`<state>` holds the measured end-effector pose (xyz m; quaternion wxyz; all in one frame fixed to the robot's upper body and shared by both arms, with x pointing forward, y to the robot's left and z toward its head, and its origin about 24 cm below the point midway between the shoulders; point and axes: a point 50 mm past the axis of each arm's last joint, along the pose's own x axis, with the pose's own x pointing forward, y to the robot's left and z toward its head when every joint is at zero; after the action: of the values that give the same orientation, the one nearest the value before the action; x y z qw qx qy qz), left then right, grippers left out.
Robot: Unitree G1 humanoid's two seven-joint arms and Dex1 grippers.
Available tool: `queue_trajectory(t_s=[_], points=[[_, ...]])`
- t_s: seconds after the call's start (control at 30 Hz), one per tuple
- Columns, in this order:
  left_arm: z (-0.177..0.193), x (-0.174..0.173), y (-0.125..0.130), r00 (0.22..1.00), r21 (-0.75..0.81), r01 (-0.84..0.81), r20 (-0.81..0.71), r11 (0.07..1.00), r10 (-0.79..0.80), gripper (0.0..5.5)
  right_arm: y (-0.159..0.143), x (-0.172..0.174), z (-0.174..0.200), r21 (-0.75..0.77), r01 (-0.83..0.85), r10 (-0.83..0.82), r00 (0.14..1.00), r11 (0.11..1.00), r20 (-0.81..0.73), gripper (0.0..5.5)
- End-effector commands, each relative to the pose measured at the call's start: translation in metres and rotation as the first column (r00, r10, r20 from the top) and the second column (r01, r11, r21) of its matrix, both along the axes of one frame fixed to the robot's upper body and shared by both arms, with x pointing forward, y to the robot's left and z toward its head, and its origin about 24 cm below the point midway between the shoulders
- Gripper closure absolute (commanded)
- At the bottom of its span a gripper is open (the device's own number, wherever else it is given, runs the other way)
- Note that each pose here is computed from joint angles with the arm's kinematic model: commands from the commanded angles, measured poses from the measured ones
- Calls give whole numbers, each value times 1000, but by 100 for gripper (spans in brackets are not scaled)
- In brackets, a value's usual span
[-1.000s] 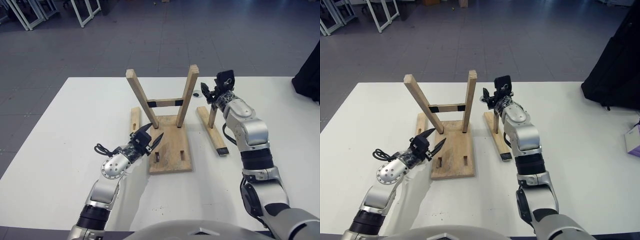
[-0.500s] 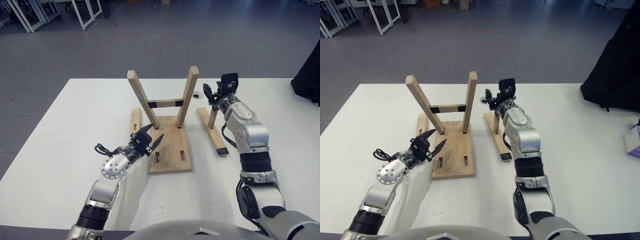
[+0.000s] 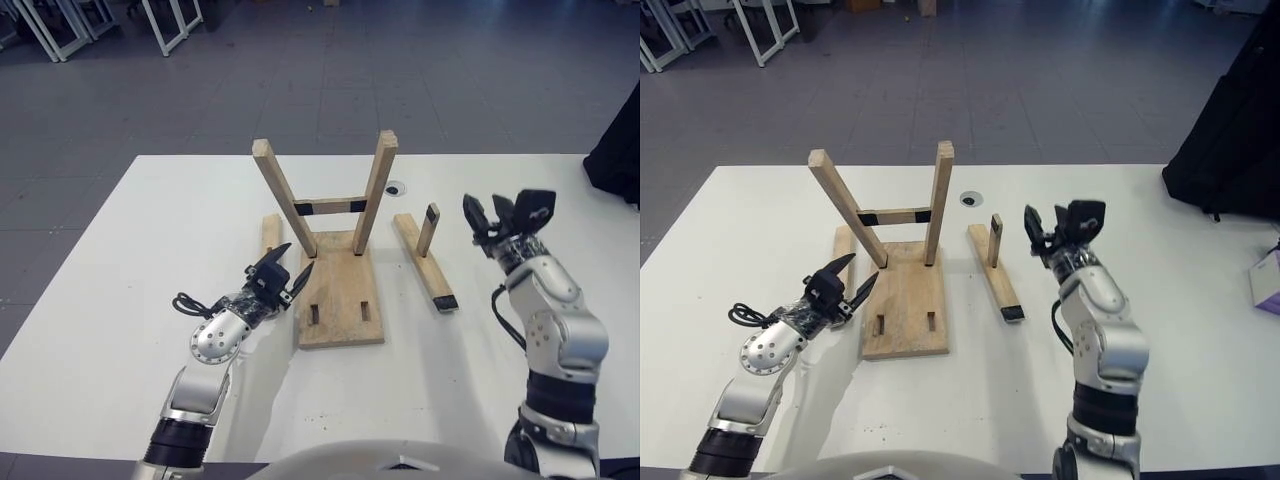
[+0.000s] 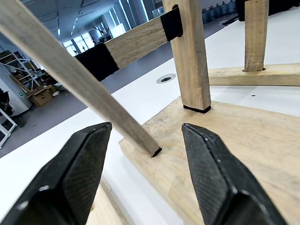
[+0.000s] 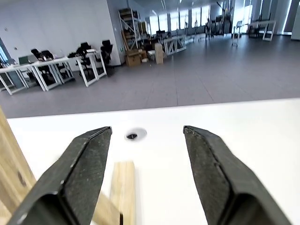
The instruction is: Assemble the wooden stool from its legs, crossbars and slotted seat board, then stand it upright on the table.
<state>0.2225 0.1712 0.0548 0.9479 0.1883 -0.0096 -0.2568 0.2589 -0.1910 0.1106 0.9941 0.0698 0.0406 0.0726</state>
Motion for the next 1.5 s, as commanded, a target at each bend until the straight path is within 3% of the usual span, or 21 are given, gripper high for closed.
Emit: queue_trajectory(t_s=[0.03, 0.17, 0.83, 0.97, 1.17, 1.3, 1.4, 1.5], points=[[0, -5, 2, 1000, 0, -12, -16, 1000, 12, 275, 13, -23, -33, -11, -75, 72, 976, 997, -203, 268], [0, -4, 0, 1000, -1, -6, -21, 1000, 6, 275, 25, -28, -53, -63, -124, 93, 926, 990, -366, 268], [-3, 0, -8, 998, 6, 49, -35, 999, -49, 275, 38, -10, -72, -198, -207, 65, 830, 958, -554, 268], [-2, 0, -8, 998, 9, 59, -38, 998, -58, 275, 38, -12, -73, -153, -196, 75, 817, 969, -571, 343], [-3, -1, -9, 993, -41, 78, -83, 996, -81, 275, 42, -15, -78, -78, -192, 109, 796, 978, -595, 350], [5, 2, -10, 992, -159, 80, -86, 984, -94, 275, 35, 1, -60, -136, -144, 63, 879, 980, -472, 350], [-4, 4, -4, 984, -284, 21, -166, 958, -71, 275, 29, 22, -22, 15, -58, 60, 987, 998, -148, 350], [-7, 3, -2, 977, -349, -2, -201, 937, -73, 275, 22, 26, 3, 111, -77, 68, 994, 991, 82, 350]])
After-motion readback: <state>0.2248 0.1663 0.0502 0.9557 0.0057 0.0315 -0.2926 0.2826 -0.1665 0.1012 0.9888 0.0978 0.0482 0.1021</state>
